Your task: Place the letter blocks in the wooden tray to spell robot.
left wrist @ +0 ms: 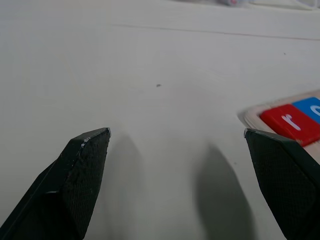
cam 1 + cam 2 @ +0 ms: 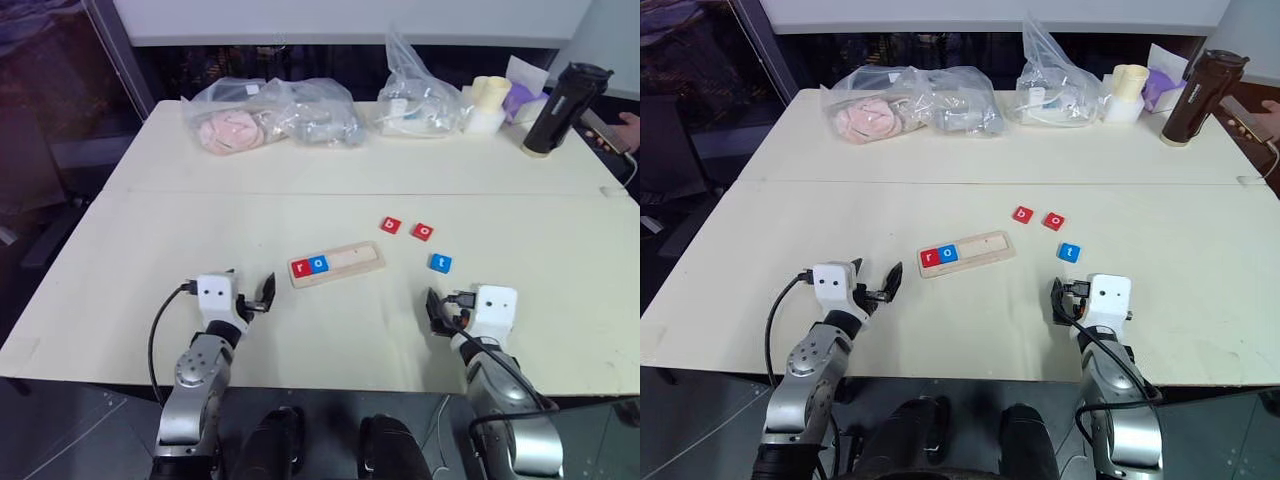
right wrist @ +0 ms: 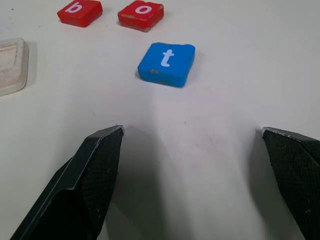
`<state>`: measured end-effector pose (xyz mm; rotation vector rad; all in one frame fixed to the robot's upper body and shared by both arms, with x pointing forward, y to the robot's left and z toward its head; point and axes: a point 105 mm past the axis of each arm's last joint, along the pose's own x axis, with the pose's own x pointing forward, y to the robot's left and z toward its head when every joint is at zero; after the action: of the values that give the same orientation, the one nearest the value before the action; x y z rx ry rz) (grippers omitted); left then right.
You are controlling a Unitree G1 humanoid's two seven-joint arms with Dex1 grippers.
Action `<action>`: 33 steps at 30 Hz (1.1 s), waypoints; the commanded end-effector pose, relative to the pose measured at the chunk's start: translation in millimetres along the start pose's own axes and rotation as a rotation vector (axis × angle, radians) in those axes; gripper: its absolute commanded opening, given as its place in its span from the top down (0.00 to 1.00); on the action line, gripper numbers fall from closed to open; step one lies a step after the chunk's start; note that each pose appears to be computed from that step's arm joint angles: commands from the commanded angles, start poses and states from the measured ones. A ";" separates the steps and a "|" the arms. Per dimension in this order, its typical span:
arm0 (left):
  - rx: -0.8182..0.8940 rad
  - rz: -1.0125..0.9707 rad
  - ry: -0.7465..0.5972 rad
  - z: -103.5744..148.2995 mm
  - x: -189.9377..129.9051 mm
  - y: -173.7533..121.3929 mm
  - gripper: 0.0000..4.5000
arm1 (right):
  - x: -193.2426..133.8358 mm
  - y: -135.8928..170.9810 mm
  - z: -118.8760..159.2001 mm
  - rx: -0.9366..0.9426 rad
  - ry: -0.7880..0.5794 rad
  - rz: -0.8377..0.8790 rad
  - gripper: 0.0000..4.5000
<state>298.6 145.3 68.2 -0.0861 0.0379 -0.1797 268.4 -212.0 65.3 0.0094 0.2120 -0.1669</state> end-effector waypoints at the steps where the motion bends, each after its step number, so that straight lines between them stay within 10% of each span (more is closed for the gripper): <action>1: 0.020 -0.014 -0.058 14.1 -4.2 -1.5 0.00 | -5.6 -3.0 3.0 -0.004 -0.012 -0.022 0.01; 33: 0.025 -0.154 -0.099 25.3 -14.8 6.3 0.00 | 0.5 -5.4 30.5 -0.172 -0.120 0.054 0.01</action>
<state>287.0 155.0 84.4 -0.0895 -0.0305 -0.3143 275.8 -215.8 74.8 -0.1412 0.1802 -0.0898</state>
